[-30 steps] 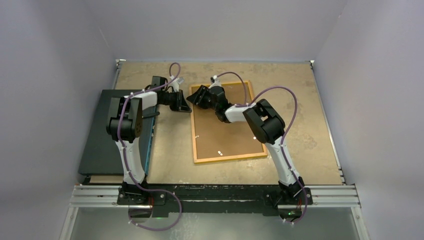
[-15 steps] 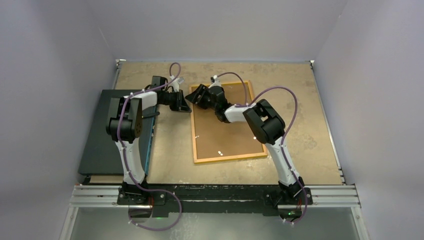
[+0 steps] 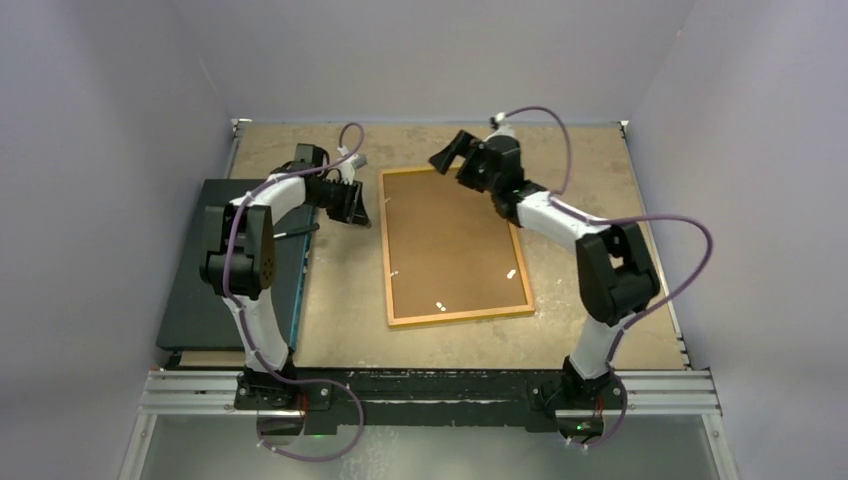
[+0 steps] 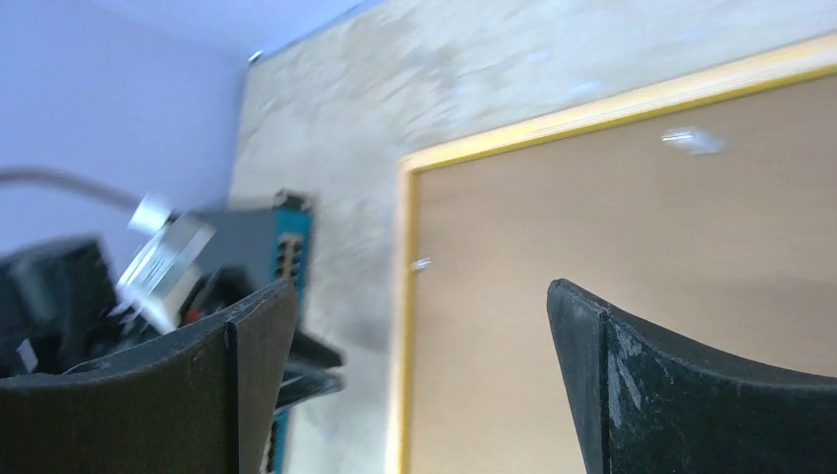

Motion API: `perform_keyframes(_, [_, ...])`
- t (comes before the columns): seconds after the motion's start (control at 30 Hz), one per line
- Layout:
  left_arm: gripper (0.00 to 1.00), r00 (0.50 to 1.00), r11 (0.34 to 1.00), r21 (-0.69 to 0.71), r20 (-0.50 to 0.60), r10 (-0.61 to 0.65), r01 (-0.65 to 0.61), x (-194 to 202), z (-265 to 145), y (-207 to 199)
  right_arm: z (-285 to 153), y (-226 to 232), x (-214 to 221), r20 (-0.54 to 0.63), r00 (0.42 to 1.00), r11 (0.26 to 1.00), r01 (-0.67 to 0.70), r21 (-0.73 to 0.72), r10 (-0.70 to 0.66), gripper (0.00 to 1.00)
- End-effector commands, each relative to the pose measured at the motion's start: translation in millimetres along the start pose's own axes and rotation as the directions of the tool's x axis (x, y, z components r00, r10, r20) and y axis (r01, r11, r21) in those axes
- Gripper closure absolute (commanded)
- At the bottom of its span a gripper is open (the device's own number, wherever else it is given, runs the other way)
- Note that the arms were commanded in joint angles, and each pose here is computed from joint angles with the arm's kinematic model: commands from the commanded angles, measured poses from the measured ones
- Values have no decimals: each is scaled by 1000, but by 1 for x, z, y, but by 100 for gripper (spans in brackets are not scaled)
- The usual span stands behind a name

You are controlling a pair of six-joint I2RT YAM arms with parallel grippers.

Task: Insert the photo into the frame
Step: Install the photo frame at the center of the board, then adjust the photo frame at the center of the board.

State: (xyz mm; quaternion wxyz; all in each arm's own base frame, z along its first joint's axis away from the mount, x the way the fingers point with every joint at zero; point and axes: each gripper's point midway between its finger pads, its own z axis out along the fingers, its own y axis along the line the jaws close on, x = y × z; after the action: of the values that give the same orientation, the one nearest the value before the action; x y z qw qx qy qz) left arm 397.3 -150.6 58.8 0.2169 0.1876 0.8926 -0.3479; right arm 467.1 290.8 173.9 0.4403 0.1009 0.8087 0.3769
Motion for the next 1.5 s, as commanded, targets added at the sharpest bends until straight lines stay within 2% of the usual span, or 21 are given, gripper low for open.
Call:
perform_keyframes(0.0, [72, 967, 968, -81, -121, 226, -236, 28, 2, -7, -43, -97, -28, 6, 1000, 956, 21, 291, -24, 1])
perform_keyframes(0.13, [74, 916, 923, -114, -215, 338, -368, 55, 18, -14, -60, -146, -61, 35, 999, 913, 8, 408, -25, 1])
perform_keyframes(0.3, [77, 878, 895, -114, -279, 389, -432, 73, 24, -17, -50, -184, -74, 23, 1000, 871, 3, 491, -16, 1])
perform_keyframes(0.5, [80, 828, 866, -68, -336, 448, -496, 99, 31, -31, -12, -211, -52, -57, 997, 869, -20, 494, 55, 1])
perform_keyframes(0.6, [81, 799, 849, -22, -352, 487, -527, 112, 40, -47, 8, -210, -50, -72, 995, 895, -25, 446, 64, 1])
perform_keyframes(0.73, [81, 769, 834, 39, -365, 525, -551, 123, 62, -71, 37, -189, -41, -108, 991, 931, -30, 363, 74, 1])
perform_keyframes(0.97, [81, 745, 820, 149, -352, 566, -553, 132, 109, -114, 92, -107, 3, -235, 972, 985, 21, 169, 19, 1])
perform_keyframes(1.1, [79, 747, 812, 198, -320, 583, -549, 131, 127, -138, 101, -73, 39, -310, 951, 998, 10, 58, 8, 1])
perform_keyframes(1.27, [70, 745, 800, 266, -292, 599, -538, 134, 148, -169, 99, -49, 73, -402, 915, 999, 11, -35, -24, 1])
perform_keyframes(1.37, [63, 754, 803, 298, -287, 591, -516, 129, 151, -185, 89, -48, 71, -418, 907, 999, 34, -31, -44, 1])
perform_keyframes(1.47, [58, 739, 791, 291, -288, 609, -538, 117, 129, -190, 77, -48, 31, -329, 941, 997, 82, 8, -75, 1])
